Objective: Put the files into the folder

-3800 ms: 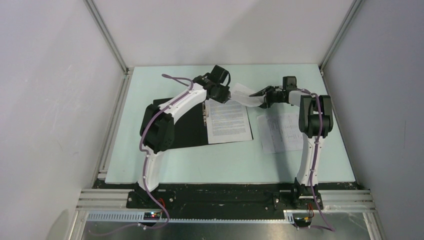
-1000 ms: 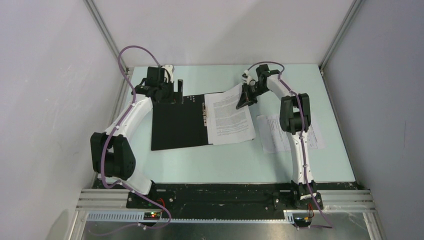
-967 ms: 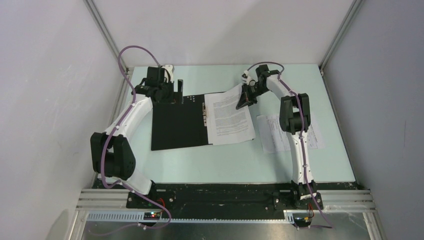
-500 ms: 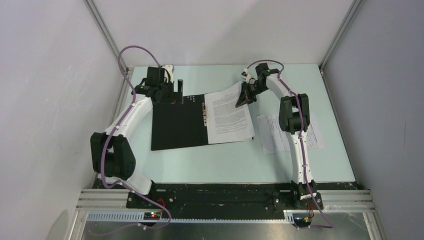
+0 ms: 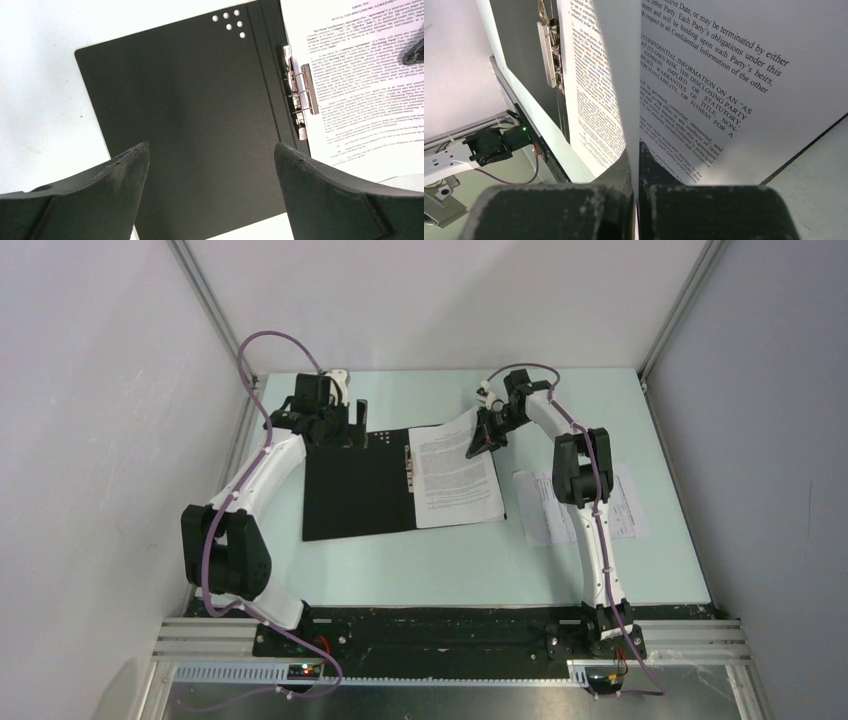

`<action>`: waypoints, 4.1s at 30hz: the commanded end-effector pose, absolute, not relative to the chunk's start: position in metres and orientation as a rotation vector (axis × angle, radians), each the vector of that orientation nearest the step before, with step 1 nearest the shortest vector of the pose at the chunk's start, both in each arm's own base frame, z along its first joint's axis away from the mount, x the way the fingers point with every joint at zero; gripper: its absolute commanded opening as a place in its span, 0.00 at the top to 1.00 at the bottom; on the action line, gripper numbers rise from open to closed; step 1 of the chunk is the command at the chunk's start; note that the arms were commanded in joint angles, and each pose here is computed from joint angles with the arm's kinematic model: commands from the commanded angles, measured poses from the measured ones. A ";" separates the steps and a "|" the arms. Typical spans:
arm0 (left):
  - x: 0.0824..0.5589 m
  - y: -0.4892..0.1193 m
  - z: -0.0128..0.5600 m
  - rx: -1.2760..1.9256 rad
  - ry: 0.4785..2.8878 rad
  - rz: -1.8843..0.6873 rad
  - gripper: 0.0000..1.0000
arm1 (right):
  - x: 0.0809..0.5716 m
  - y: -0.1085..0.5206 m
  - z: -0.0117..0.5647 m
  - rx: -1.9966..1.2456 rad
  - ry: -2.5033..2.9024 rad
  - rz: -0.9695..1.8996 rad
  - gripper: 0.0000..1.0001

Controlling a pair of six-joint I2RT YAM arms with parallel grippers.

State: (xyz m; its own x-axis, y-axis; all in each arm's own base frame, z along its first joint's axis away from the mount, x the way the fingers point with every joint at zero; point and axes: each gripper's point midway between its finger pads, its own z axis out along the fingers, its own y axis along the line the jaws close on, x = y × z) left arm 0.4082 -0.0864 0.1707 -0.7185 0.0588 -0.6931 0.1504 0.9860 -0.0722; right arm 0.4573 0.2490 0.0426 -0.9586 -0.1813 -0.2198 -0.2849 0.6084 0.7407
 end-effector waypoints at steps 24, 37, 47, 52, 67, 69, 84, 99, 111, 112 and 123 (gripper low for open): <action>0.406 -0.092 0.182 0.185 2.333 -0.141 0.02 | 0.474 0.252 0.047 -0.454 2.688 1.051 0.69; 0.407 -0.097 0.180 0.176 2.339 -0.178 0.02 | 0.477 0.241 0.068 -0.452 2.694 0.778 0.40; 0.408 -0.105 0.182 0.166 2.342 -0.231 0.02 | 0.476 0.243 0.096 -0.508 2.639 0.595 0.26; 0.409 -0.105 0.186 0.164 2.333 -0.238 0.02 | 0.479 0.231 0.108 -0.496 2.623 0.475 0.15; 0.417 -0.136 0.203 0.204 2.295 -0.348 0.03 | 0.465 0.130 0.159 -0.325 2.592 0.269 0.01; 0.416 -0.150 0.203 0.247 2.293 -0.387 0.03 | 0.453 0.099 0.153 -0.247 2.626 0.234 0.01; 0.426 -0.301 0.211 0.475 2.254 -0.743 0.04 | 0.318 -0.133 0.129 0.364 2.772 0.113 0.01; 0.393 -0.424 0.168 0.681 2.282 -1.068 0.11 | 0.279 -0.174 0.087 0.605 2.799 0.219 0.04; 0.412 -0.447 0.127 0.631 2.355 -1.176 0.10 | 0.271 -0.165 0.047 0.717 2.813 0.233 0.04; 0.416 -0.446 0.121 0.618 2.364 -1.154 0.10 | 0.272 -0.166 0.044 0.724 2.812 0.226 0.04; 0.430 -0.450 0.090 0.544 2.418 -1.104 0.08 | 0.271 -0.159 0.016 0.761 2.869 0.280 0.04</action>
